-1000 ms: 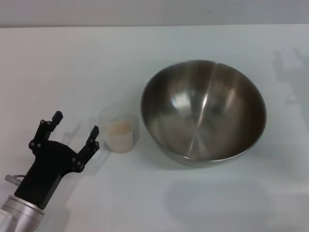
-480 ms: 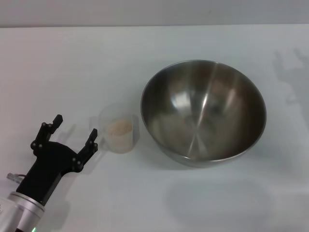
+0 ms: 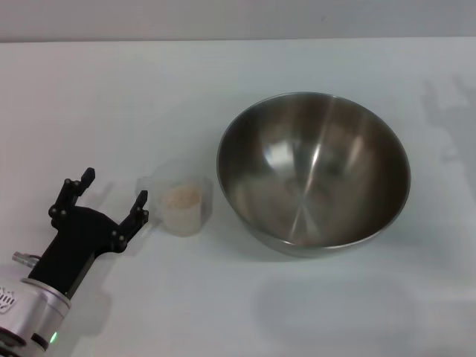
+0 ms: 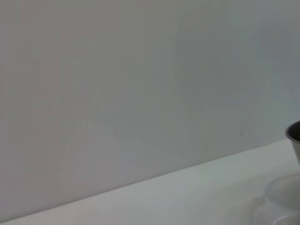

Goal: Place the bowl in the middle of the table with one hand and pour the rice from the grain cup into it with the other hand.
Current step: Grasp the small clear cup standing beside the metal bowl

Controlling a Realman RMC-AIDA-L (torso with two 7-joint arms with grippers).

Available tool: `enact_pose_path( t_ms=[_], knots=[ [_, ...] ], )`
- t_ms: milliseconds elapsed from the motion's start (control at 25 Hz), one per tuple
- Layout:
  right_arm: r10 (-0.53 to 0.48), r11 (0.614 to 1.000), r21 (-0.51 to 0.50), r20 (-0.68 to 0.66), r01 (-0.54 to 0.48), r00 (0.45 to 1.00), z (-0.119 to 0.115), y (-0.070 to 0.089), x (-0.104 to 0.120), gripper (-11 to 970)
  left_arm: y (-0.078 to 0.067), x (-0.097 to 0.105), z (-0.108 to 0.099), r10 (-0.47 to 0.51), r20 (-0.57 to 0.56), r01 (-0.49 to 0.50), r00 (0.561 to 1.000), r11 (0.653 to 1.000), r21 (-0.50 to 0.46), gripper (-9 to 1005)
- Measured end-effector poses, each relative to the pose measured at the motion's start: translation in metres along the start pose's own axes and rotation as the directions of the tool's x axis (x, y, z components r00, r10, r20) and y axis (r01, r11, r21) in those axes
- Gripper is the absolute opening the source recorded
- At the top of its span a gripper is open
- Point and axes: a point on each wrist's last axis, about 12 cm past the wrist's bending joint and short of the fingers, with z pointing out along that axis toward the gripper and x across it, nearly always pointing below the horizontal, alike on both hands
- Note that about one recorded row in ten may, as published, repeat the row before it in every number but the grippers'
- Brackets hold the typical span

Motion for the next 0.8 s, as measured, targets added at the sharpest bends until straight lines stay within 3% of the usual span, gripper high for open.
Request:
enact_pose_path(
  t_ms=[800],
  knots=[
    [0.001, 1.0, -0.002, -0.026, -0.001, 1.0, 0.005, 0.001, 0.003, 544, 0.005, -0.006, 0.016, 0.002, 0.016, -0.002, 1.0, 1.0, -0.008, 863]
  ],
)
